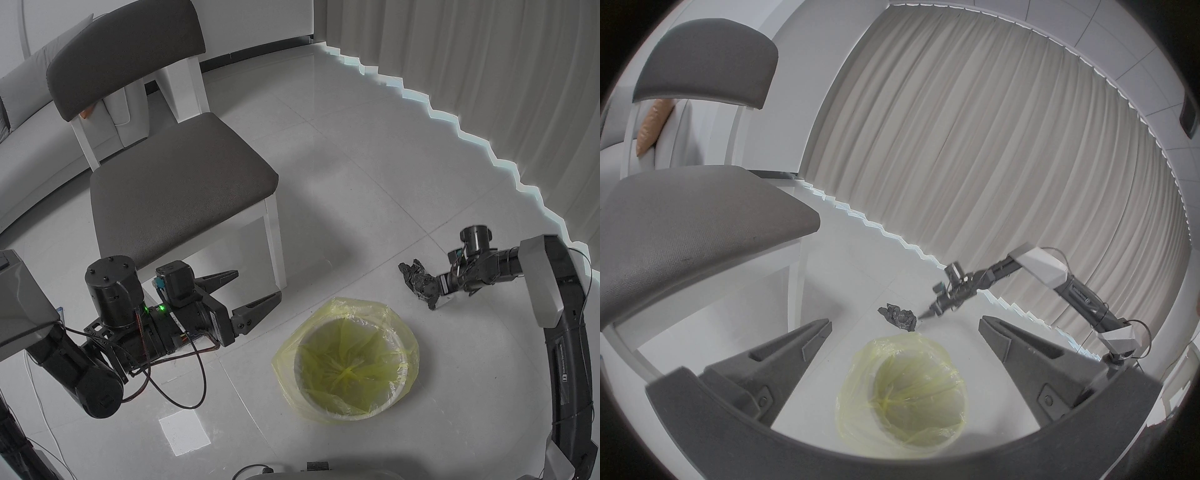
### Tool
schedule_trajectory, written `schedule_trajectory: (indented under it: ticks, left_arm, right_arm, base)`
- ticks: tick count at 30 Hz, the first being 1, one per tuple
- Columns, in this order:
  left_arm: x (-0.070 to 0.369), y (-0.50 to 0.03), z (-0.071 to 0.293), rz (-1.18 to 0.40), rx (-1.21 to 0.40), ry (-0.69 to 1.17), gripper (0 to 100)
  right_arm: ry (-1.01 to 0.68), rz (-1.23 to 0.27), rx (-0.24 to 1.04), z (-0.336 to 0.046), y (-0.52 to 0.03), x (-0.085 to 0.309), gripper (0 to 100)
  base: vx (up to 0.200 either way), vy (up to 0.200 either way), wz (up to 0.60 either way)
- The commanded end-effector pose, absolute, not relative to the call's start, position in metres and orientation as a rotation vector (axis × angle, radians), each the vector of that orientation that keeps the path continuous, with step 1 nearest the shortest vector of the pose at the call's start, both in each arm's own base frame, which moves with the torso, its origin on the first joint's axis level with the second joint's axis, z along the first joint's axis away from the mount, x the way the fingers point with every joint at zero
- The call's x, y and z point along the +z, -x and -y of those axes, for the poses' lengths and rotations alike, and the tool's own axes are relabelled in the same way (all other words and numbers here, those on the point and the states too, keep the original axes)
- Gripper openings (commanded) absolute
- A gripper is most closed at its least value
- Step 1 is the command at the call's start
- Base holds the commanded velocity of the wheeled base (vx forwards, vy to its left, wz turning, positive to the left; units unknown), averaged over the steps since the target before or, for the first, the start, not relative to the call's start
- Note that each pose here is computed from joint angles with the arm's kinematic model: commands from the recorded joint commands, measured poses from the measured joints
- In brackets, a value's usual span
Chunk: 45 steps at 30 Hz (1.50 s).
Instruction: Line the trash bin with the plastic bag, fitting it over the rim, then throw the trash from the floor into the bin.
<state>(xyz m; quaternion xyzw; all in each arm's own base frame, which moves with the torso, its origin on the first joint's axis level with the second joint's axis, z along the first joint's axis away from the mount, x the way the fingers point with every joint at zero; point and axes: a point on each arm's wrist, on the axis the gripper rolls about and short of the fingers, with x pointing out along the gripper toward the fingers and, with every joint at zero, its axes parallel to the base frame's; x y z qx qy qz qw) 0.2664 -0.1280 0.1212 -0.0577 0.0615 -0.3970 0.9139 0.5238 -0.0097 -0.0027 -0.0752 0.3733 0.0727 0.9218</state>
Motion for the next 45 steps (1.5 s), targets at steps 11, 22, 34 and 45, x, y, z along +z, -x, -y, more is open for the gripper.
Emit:
schedule_trajectory:
  ticks: [11,22,34,45]
  left_arm:
    - [0.131,-0.240,0.113,-0.105,-0.808,0.138,100]
    - [0.128,-0.229,0.110,-0.049,-0.830,0.179,100]
    - [0.125,-0.227,0.107,-0.046,-0.846,0.178,100]
    - [0.130,-0.223,0.108,-0.017,-0.858,0.179,100]
  right_arm:
    - [-0.056,-1.736,0.296,0.027,-0.424,-0.209,100]
    - [-0.031,-1.694,0.284,0.025,-0.437,-0.170,100]
    - [0.006,-1.587,0.291,0.017,-0.449,-0.033,100]
    - [0.025,-1.401,0.293,0.013,-0.386,0.167,100]
  base:
    - [0.000,0.000,0.00]
    - [0.000,0.000,0.00]
    - [0.000,0.000,0.00]
    - [0.000,0.000,0.00]
